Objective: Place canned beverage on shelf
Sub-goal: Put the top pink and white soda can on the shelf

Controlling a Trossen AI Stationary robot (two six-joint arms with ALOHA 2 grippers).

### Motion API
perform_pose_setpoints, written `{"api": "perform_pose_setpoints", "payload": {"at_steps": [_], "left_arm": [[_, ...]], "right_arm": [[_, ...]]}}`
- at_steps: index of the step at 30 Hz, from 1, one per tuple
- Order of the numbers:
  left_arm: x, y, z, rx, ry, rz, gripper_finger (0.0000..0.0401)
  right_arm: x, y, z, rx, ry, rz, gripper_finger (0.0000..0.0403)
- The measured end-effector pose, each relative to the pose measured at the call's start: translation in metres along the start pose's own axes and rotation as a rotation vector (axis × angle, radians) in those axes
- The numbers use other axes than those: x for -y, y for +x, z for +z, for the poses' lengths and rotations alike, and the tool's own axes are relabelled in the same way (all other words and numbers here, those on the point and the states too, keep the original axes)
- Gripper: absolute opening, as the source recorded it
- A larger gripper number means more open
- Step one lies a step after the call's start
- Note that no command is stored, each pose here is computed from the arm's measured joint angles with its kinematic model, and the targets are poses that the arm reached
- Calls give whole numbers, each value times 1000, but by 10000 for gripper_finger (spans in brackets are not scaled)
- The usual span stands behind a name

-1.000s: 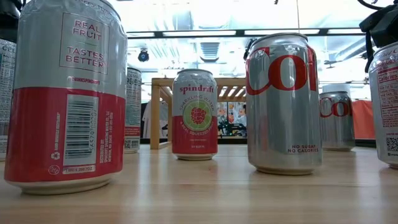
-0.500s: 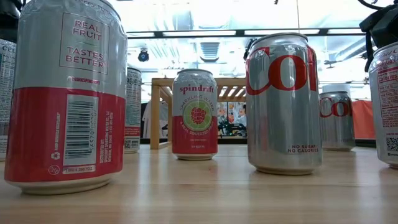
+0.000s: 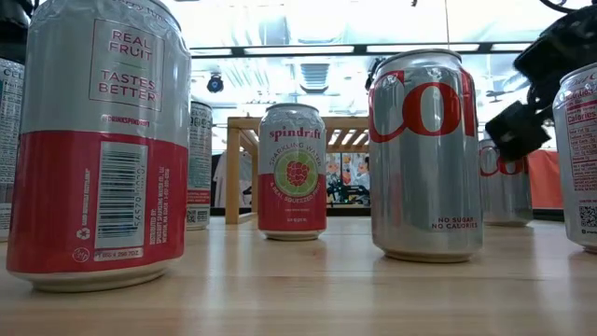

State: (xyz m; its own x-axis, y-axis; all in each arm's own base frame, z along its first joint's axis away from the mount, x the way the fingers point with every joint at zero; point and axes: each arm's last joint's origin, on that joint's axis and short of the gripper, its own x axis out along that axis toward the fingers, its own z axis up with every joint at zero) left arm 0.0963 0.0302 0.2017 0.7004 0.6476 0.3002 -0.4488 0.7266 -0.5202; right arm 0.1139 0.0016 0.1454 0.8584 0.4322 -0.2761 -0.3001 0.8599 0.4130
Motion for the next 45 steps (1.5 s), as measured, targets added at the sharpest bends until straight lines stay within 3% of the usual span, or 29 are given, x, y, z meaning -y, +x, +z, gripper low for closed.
{"api": "perform_pose_setpoints", "payload": {"at_steps": [3, 10, 13, 17, 19, 22, 25, 30, 34, 38, 40, 43, 45], "left_arm": [[0, 0, 0, 0, 0, 0, 0], [0, 0, 0, 0, 0, 0, 0], [0, 0, 0, 0, 0, 0, 0], [0, 0, 0, 0, 0, 0, 0], [0, 0, 0, 0, 0, 0, 0], [0, 0, 0, 0, 0, 0, 0], [0, 0, 0, 3, 110, 12, 0], [-1, 0, 0, 1, 284, 14, 0], [-1, 0, 0, 1, 290, 15, 0], [-1, 0, 0, 1, 287, 14, 0], [0, 0, 0, -2, 193, 4, 0], [1, 0, 0, -9, -189, -34, 0], [1, 0, 1, -9, -356, -35, 0]], "right_arm": [[5, 0, 0, 31, 38, -142, 260], [6, 0, 0, 38, 33, -180, 260], [8, 0, 1, 56, 45, -250, 260], [9, -1, 1, 92, 231, -289, 260], [9, 0, 0, 106, 361, -271, 260], [6, 0, 3, 128, 648, -197, 260], [5, -1, 8, 183, 760, -165, 260], [1, -2, 16, 226, 791, -74, 260], [-3, -2, 21, 220, 842, 29, 260], [-10, -6, 31, 260, 800, 162, 260], [-15, -9, 39, 297, 763, 221, 260], [-24, -15, 57, 341, 698, 264, 260], [-32, -22, 72, 379, 632, 287, 260]]}}
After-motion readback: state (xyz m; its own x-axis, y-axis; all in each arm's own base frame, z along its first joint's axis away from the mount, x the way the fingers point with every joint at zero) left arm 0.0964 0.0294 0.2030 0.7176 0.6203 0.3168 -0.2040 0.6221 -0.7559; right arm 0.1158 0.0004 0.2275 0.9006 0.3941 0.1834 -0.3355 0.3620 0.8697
